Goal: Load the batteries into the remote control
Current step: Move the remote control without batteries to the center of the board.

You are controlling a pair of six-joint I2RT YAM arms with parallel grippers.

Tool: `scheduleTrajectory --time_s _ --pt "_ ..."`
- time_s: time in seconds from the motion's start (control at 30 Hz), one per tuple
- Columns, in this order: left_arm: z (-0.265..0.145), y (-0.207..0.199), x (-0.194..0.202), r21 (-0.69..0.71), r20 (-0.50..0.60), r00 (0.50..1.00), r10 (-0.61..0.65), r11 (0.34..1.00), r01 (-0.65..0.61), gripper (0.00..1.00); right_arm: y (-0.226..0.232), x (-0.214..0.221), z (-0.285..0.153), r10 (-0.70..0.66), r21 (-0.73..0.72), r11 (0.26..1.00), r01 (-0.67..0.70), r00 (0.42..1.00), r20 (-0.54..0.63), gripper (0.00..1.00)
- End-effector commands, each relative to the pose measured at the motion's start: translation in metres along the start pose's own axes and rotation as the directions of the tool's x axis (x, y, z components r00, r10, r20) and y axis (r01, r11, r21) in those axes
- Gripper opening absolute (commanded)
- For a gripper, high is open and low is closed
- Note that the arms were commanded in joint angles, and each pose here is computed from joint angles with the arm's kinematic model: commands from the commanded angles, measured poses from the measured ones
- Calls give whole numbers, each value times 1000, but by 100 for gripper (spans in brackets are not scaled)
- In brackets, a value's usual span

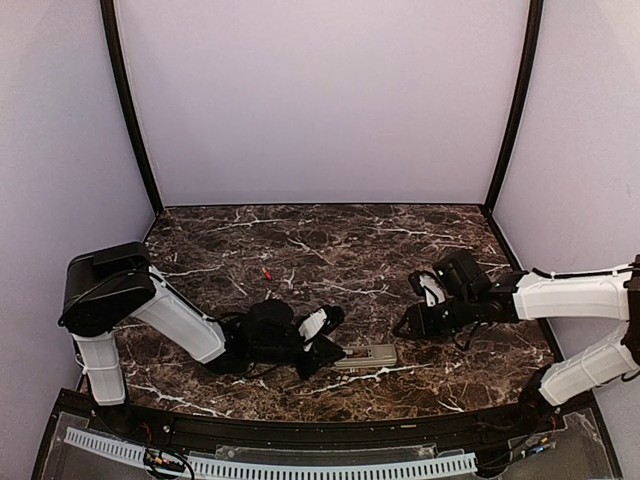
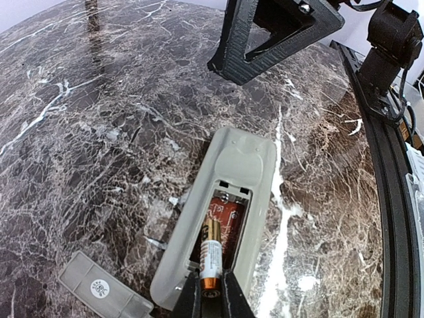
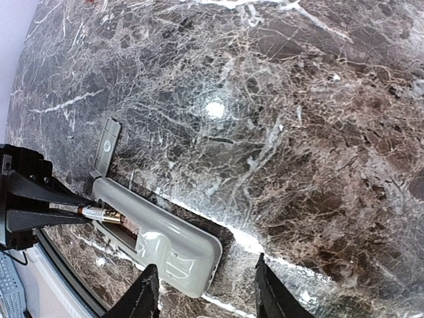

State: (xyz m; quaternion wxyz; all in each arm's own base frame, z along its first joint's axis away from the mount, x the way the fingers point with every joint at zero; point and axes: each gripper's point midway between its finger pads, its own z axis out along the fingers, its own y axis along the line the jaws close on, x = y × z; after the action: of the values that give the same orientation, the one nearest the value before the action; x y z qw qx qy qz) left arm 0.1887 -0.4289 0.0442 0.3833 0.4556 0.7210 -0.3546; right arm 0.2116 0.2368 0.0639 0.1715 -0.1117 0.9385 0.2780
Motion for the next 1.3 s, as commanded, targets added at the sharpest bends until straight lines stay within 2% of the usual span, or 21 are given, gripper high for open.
scheduleTrajectory --time_s 0.0,0.4,0.73,0.9,1.07,1.17,1.27 --pt "-2 1 -4 -14 -17 999 45 999 -45 0 11 -10 1 -5 -40 999 5 1000 3 46" --pt "10 -2 -6 22 -47 991 128 992 -127 0 20 4 3 -5 -66 998 1 998 -66 46" --pt "18 -11 8 98 -69 990 120 989 -113 0 20 22 15 13 -81 996 -24 990 -138 46" --pt "15 -11 1 167 -46 997 56 985 -47 0 15 37 19 20 -75 997 -36 980 -199 46" --pt "17 -12 5 187 -76 994 81 980 -65 0 16 51 16 68 -98 991 -91 974 -217 47" --pt "19 -13 6 211 -93 991 101 974 -79 0 28 47 7 -26 -149 989 0 985 -173 49" --pt "17 -8 1 215 -88 992 93 974 -73 0 39 19 -11 -238 -123 965 231 970 -43 50"
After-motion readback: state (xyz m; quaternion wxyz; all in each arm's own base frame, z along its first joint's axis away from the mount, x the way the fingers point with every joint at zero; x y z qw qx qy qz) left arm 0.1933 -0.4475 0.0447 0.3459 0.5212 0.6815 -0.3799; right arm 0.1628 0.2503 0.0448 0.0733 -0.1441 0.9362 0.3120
